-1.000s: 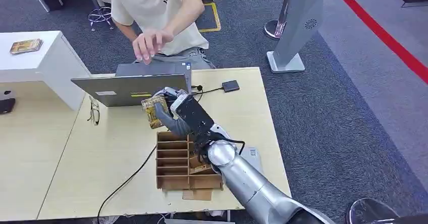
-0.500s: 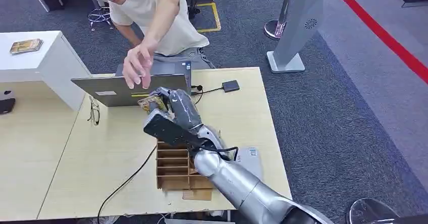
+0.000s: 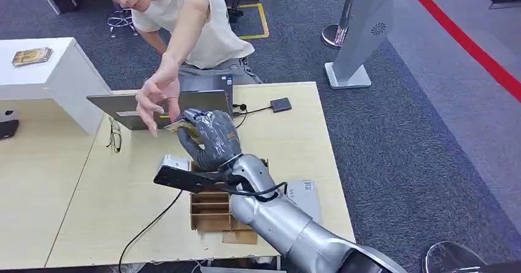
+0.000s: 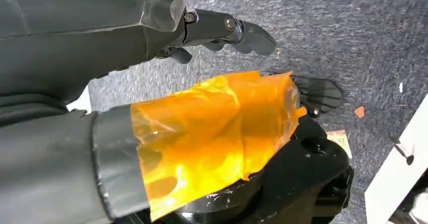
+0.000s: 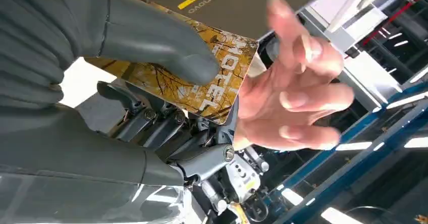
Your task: Pass the card to the sensor for recognition and then transmit it.
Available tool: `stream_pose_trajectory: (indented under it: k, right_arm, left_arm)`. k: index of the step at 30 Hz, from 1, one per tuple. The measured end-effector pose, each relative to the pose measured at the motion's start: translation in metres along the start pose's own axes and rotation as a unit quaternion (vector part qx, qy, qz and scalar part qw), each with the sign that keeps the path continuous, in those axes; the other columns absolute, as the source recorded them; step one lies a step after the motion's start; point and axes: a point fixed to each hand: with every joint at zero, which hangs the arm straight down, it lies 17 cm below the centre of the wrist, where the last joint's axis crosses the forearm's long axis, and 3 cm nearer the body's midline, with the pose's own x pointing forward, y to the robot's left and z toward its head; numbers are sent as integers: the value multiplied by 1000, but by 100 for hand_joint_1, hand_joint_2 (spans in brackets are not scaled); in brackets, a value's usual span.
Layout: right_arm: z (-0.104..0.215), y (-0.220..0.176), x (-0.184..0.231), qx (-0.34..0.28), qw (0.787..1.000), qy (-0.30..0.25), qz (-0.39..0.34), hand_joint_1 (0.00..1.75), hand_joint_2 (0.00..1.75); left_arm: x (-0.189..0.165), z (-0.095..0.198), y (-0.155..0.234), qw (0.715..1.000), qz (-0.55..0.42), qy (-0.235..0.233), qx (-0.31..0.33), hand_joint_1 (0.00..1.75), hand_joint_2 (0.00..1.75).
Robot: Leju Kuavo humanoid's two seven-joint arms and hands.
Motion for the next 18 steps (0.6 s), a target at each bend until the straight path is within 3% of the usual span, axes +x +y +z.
stream_pose_trajectory:
  k: [14,15,16,17,18]
  right_arm:
    - [-4,5,-10,14,999,3,46,175,175]
    - [-4,5,-10,14,999,4,50,152,175]
    - [-5,5,-11,15,998,5,53,19,175]
    - [-5,5,-12,16,998,5,56,0,175]
    - [-5,6,-13,20,998,7,57,0,175]
  left_arm:
    - [-2,0,8,999,-39,-15,4,0,0]
    - [-2,0,8,999,-43,-17,4,0,0]
    - [-2,0,8,999,-46,-17,3,0,0]
    - [-2,0,8,999,-49,-19,2,0,0]
    - [-2,0,8,998,-51,-20,2,0,0]
